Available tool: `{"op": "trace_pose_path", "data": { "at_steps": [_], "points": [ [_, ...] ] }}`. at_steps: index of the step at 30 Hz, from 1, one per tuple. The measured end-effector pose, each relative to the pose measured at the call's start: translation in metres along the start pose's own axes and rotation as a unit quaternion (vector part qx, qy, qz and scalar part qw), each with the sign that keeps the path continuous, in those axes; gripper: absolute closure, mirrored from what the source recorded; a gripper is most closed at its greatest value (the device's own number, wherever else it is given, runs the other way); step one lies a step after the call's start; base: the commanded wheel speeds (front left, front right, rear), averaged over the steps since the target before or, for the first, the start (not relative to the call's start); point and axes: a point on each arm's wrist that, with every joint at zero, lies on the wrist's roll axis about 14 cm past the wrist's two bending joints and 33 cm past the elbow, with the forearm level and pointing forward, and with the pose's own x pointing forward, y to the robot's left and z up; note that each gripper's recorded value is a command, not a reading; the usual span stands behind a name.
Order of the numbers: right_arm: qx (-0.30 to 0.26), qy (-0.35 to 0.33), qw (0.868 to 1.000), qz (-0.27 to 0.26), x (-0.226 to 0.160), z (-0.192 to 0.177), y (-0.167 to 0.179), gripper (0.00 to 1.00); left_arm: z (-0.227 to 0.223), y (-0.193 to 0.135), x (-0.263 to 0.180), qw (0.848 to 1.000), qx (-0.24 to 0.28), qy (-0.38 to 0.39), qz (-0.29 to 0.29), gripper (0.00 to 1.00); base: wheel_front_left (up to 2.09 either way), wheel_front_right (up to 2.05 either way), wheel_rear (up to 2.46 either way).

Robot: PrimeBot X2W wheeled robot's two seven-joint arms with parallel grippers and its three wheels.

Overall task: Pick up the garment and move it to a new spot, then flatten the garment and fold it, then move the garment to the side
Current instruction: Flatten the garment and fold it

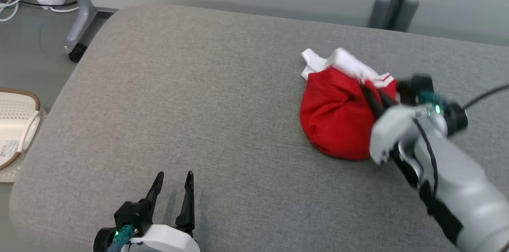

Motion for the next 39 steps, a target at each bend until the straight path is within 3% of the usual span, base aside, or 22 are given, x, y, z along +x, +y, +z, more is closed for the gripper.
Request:
{"op": "trace_pose_path", "data": {
  "at_steps": [1,2,3,5,9,19,33,39],
  "points": [
    [0.007,0.020,1.000,-0.009,-0.010,-0.021,-0.005,0.82,-0.001,-0.003,0.001,1.000,0.002,0.002,-0.006,0.00,0.00,0.00,0.00],
    [0.017,0.037,0.999,-0.018,-0.019,-0.038,-0.009,0.72,-0.003,-0.005,0.003,1.000,0.003,0.005,-0.009,0.00,0.00,0.00,0.00],
    [0.035,0.048,0.998,-0.032,-0.027,-0.052,-0.014,0.55,-0.004,-0.008,0.004,1.000,0.005,0.006,-0.014,0.00,0.00,0.00,0.00],
    [0.050,0.061,0.996,-0.049,-0.041,-0.070,-0.022,0.02,-0.006,-0.014,0.007,1.000,0.009,0.010,-0.024,0.00,0.00,0.00,0.00],
    [0.081,0.055,0.991,-0.086,-0.063,-0.081,-0.036,0.00,-0.007,-0.023,0.012,0.999,0.018,0.011,-0.041,0.00,0.00,0.00,0.00],
    [0.123,-0.021,0.978,-0.165,-0.116,-0.061,-0.049,0.00,0.004,-0.046,0.010,0.996,0.024,-0.009,-0.084,0.00,0.00,0.00,0.00],
    [0.096,-0.116,0.962,-0.229,-0.177,-0.020,-0.056,0.00,0.016,-0.059,0.002,0.993,0.042,-0.036,-0.108,0.00,0.00,0.00,0.00],
    [0.104,-0.112,0.958,-0.243,-0.196,-0.034,-0.051,0.00,0.028,-0.065,0.005,0.991,0.049,-0.054,-0.114,0.00,0.00,0.00,0.00]
  ]
}}
